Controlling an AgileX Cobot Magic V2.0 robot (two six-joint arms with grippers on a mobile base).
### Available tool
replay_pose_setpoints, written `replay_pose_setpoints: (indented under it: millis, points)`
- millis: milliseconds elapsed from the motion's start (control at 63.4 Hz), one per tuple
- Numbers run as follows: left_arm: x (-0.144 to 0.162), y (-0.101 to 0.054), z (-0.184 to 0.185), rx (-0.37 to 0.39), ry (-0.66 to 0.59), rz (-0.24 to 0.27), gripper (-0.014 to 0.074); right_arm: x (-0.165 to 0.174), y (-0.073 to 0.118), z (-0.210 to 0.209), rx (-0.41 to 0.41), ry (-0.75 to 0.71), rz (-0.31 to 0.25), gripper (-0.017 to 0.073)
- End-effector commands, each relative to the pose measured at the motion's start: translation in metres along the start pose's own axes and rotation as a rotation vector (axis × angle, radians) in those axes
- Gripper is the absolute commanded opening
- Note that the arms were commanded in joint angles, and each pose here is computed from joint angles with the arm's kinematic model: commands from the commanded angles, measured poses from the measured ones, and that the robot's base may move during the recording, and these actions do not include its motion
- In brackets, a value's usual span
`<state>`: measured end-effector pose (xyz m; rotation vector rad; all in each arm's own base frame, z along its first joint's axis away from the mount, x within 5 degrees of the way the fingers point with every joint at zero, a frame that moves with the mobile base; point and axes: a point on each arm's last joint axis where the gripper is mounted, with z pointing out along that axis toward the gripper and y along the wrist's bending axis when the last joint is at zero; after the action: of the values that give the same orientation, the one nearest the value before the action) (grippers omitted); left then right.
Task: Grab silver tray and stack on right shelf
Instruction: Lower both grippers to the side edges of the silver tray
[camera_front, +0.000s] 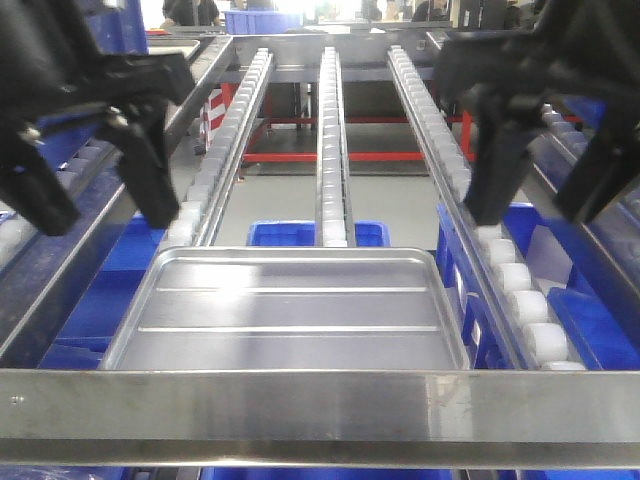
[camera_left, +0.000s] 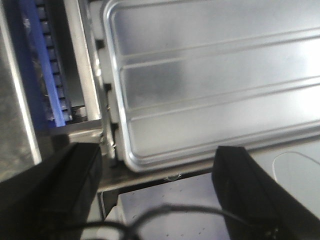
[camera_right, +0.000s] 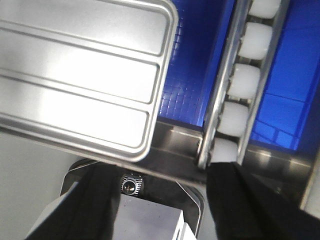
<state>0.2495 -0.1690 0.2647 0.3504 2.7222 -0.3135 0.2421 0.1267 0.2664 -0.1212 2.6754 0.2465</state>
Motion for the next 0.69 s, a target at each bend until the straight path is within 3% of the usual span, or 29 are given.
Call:
replay_pose_setpoints:
  millis: [0, 410, 678]
  points:
    - [-0.012, -0.007, -0.008, 0.033, -0.095, -0.016, 0.0372, -0.017, 0.006, -0.003, -0.043, -0.102, 0.023, 0.0488]
    - [-0.023, -0.004, 0.036, -0.061, -0.010, 0.046, 0.0372, -0.024, 0.011, 0.045, -0.040, -0.079, 0.035, 0.0488]
    - [-0.024, -0.003, 0.059, -0.074, 0.019, 0.028, 0.0372, -0.025, 0.013, 0.068, -0.039, -0.071, 0.033, 0.0488]
